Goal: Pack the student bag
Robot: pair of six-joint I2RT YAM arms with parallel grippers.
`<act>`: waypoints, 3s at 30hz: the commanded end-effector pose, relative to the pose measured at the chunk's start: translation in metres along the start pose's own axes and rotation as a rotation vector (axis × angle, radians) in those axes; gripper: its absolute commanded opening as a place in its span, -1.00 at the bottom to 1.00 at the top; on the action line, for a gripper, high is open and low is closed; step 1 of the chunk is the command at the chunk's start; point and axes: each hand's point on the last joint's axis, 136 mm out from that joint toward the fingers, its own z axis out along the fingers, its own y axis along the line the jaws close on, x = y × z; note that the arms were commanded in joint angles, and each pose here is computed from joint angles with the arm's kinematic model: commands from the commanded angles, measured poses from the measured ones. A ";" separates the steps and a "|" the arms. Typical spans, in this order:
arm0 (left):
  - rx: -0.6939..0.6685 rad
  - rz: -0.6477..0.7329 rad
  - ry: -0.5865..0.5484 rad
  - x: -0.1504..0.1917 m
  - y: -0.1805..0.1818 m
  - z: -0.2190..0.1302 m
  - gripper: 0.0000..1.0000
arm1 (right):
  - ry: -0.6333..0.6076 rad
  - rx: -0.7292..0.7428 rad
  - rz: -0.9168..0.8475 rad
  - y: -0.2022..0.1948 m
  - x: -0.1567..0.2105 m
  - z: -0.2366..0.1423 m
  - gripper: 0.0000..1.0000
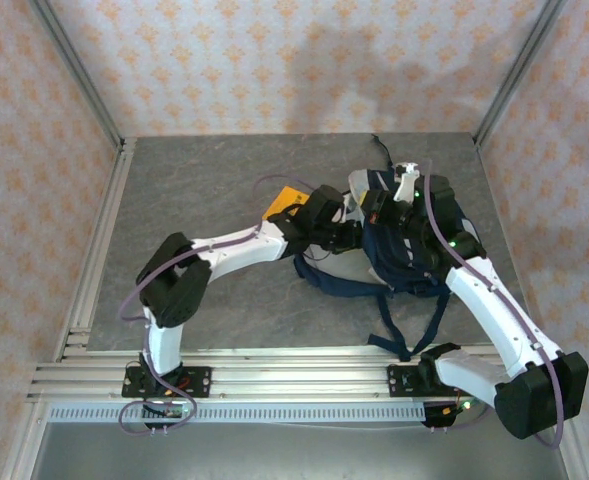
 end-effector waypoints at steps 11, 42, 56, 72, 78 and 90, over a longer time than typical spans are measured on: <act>-0.088 0.136 -0.102 0.013 0.017 -0.112 0.33 | -0.057 0.031 -0.016 -0.007 -0.003 -0.006 -1.00; -0.491 0.175 -0.252 0.074 0.113 -0.302 0.34 | 0.300 0.220 -0.279 0.038 0.029 0.065 -0.18; -0.413 -0.037 -0.307 0.089 0.145 -0.273 0.33 | 0.452 0.455 -0.182 -0.030 0.075 0.229 -1.00; -0.445 -0.090 -0.355 0.089 0.157 -0.276 0.34 | 0.770 0.534 -0.349 -0.053 0.203 0.268 -1.00; -0.468 -0.114 -0.390 0.095 0.162 -0.288 0.34 | 0.862 0.480 -0.354 -0.045 0.247 0.254 -1.00; -0.569 -0.094 -0.512 0.087 0.158 -0.331 0.35 | 0.998 0.225 -0.299 0.017 0.328 0.210 -1.00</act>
